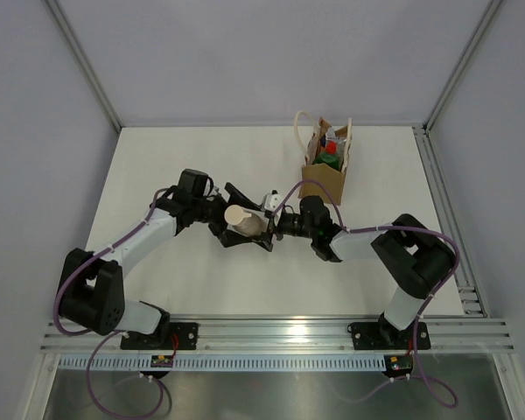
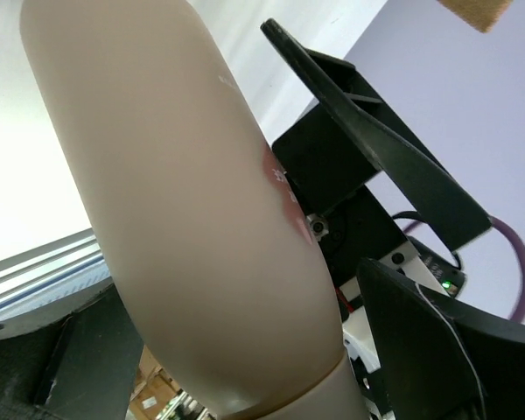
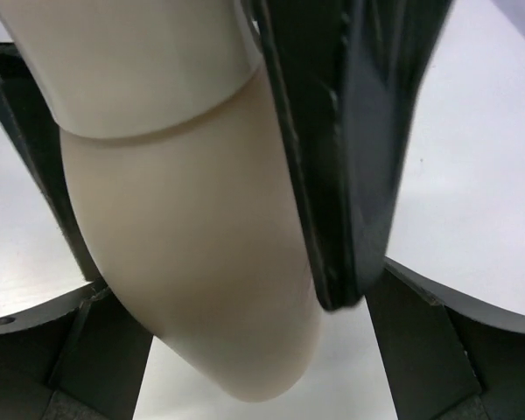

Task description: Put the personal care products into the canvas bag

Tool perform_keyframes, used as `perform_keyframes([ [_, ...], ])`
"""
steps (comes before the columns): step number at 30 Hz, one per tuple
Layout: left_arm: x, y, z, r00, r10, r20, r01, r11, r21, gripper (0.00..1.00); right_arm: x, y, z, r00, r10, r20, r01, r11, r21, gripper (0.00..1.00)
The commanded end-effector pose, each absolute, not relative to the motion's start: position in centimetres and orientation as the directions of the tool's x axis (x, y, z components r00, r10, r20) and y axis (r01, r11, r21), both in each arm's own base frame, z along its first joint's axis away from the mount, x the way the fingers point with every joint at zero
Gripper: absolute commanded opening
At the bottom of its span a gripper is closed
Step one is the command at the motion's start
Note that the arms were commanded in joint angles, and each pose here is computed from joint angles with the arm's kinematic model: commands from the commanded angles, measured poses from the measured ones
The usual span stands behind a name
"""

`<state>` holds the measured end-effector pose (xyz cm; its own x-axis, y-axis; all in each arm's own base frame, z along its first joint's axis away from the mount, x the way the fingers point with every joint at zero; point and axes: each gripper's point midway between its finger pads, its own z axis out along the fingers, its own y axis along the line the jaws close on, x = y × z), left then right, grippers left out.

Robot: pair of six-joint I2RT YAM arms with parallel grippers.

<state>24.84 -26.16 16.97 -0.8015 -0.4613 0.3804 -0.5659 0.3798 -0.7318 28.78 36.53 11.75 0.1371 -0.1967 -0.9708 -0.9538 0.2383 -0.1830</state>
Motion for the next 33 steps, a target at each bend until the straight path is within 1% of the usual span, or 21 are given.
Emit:
perform_keyframes([
  [1, 24.1, -27.5, 22.3, -0.836, -0.379, 0.397, -0.509, 0.264, -0.819, 0.99, 30.0, 37.8, 16.5, 0.238, -0.045, -0.970, -0.913, 0.331, -0.240, 0.99],
  [6, 24.4, -27.7, 23.2, -0.835, -0.377, 0.400, -0.505, 0.240, -0.829, 0.99, 29.3, 38.7, 17.3, 0.288, 0.004, -0.958, -0.919, 0.281, -0.275, 0.98],
  [9, 24.4, -28.0, 23.6, -0.835, -0.369, 0.408, -0.507, 0.231, -0.830, 0.99, 29.3, 39.0, 17.8, 0.304, 0.029, -0.952, -0.917, 0.280, -0.284, 0.92],
  [12, 24.4, -28.3, 24.0, -0.837, -0.363, 0.410, -0.505, 0.222, -0.834, 0.99, 29.4, 39.2, 17.9, 0.308, 0.036, -0.951, -0.917, 0.277, -0.287, 0.80],
  [13, 24.5, -28.3, 24.1, -0.837, -0.366, 0.407, -0.503, 0.220, -0.836, 0.99, 29.3, 39.2, 18.0, 0.313, 0.039, -0.949, -0.917, 0.274, -0.291, 0.69],
  [16, 24.5, -28.3, 24.4, -0.836, -0.365, 0.410, -0.502, 0.209, -0.839, 0.99, 28.4, 39.1, 18.4, 0.328, 0.056, -0.943, -0.920, 0.244, -0.306, 0.52],
  [17, 24.6, -28.4, 24.4, -0.837, -0.364, 0.408, -0.500, 0.207, -0.841, 0.99, 28.1, 39.0, 18.7, 0.340, 0.068, -0.938, -0.918, 0.240, -0.315, 0.43],
  [20, 24.7, -28.3, 24.5, -0.838, -0.365, 0.405, -0.497, 0.205, -0.843, 0.99, 27.3, 38.8, 19.8, 0.360, 0.096, -0.928, -0.917, 0.220, -0.333, 0.34],
  [21, 24.7, -28.3, 24.4, -0.836, -0.368, 0.407, -0.500, 0.207, -0.841, 0.99, 27.0, 38.6, 19.9, 0.364, 0.097, -0.926, -0.917, 0.213, -0.338, 0.30],
  [23, 24.8, -28.2, 24.1, -0.836, -0.373, 0.403, -0.500, 0.215, -0.839, 0.99, 26.5, 38.1, 20.7, 0.377, 0.108, -0.920, -0.913, 0.214, -0.349, 0.26],
  [24, 24.8, -28.2, 23.7, -0.834, -0.376, 0.403, -0.503, 0.222, -0.835, 0.99, 26.4, 37.9, 20.8, 0.384, 0.107, -0.917, -0.910, 0.215, -0.356, 0.23],
  [25, 24.9, -28.1, 23.6, -0.833, -0.379, 0.404, -0.506, 0.224, -0.833, 0.99, 26.3, 37.7, 21.6, 0.398, 0.114, -0.910, -0.903, 0.222, -0.367, 0.22],
  [33, 25.1, -26.3, 21.5, -0.802, -0.429, 0.415, -0.549, 0.258, -0.795, 0.99, 26.5, 35.9, 22.3, 0.455, 0.087, -0.886, -0.873, 0.243, -0.424, 0.17],
])
